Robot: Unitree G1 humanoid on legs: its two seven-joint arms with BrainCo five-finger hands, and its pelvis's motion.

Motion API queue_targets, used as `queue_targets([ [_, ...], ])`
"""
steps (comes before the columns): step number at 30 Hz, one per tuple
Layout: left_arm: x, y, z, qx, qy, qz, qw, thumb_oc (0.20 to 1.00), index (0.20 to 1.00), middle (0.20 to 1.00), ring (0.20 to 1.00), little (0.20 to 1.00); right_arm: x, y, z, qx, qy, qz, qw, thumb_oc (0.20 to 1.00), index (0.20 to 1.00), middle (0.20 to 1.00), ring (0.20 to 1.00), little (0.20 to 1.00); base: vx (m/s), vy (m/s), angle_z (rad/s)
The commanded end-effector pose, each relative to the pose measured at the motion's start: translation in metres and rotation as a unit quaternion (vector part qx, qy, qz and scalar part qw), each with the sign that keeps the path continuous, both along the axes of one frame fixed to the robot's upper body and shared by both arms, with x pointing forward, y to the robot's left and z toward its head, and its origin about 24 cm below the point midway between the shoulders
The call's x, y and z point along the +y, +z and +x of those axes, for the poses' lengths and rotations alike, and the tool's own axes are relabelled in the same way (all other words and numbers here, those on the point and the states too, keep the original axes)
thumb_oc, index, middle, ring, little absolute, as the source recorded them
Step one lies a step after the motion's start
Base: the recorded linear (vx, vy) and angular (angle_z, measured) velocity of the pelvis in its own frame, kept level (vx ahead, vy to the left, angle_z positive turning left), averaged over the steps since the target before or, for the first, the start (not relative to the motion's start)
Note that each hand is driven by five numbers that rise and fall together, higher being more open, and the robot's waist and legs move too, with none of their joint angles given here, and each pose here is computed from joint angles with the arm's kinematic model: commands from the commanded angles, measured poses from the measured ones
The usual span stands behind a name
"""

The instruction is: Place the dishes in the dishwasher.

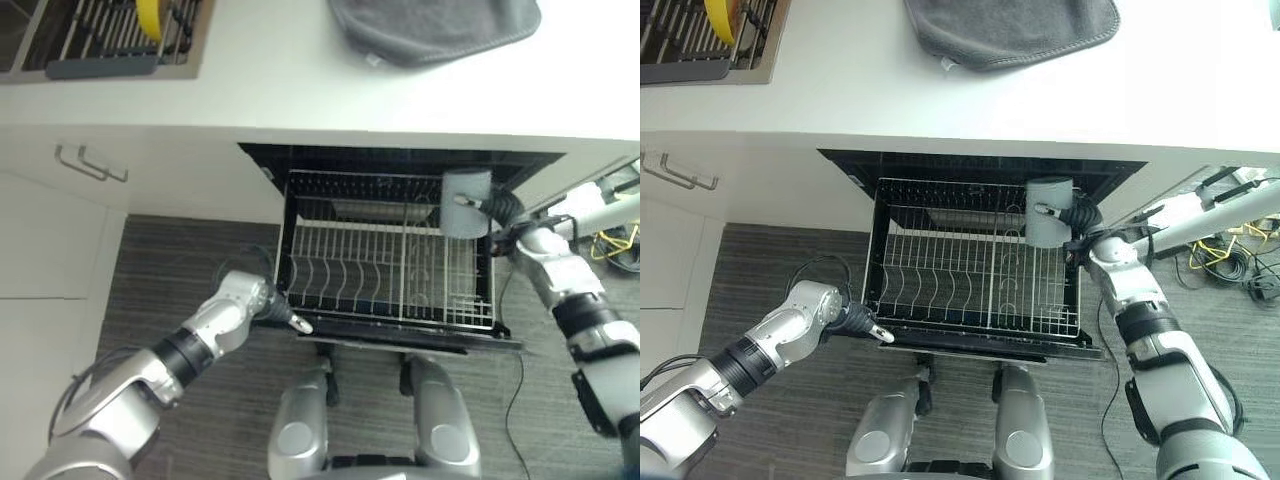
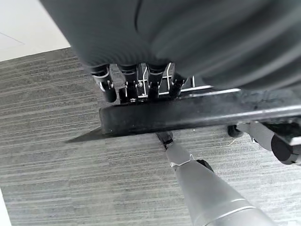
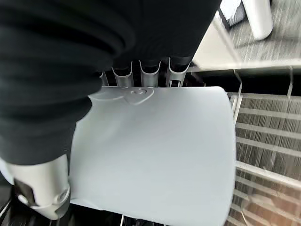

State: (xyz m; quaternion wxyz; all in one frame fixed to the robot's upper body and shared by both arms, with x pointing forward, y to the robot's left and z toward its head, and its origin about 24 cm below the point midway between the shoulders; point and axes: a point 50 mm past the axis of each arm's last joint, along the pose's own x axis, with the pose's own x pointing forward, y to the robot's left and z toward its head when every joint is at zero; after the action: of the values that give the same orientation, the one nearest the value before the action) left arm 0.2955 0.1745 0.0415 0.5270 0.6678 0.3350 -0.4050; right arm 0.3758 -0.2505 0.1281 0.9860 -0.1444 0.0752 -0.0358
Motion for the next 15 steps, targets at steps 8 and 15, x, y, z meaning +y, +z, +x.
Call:
queue_targets([
  [8,-0.003,-0.077,-0.08,0.173,-0.029,-0.029,0.984,1.0,1.0,1.0,1.0,1.0,-0.024,0.001,0.002,0.02,-0.048,0.025,0.998,0.2,0.2,0.2,0.2,0.2,0.04,0.026,0.02],
  [15,0.002,-0.091,-0.097,0.19,-0.031,-0.038,0.981,1.0,1.0,1.0,1.0,1.0,-0.045,-0.022,-0.008,0.081,-0.077,-0.001,0.994,0.2,0.2,0.2,0.2,0.2,0.08,0.004,-0.03],
])
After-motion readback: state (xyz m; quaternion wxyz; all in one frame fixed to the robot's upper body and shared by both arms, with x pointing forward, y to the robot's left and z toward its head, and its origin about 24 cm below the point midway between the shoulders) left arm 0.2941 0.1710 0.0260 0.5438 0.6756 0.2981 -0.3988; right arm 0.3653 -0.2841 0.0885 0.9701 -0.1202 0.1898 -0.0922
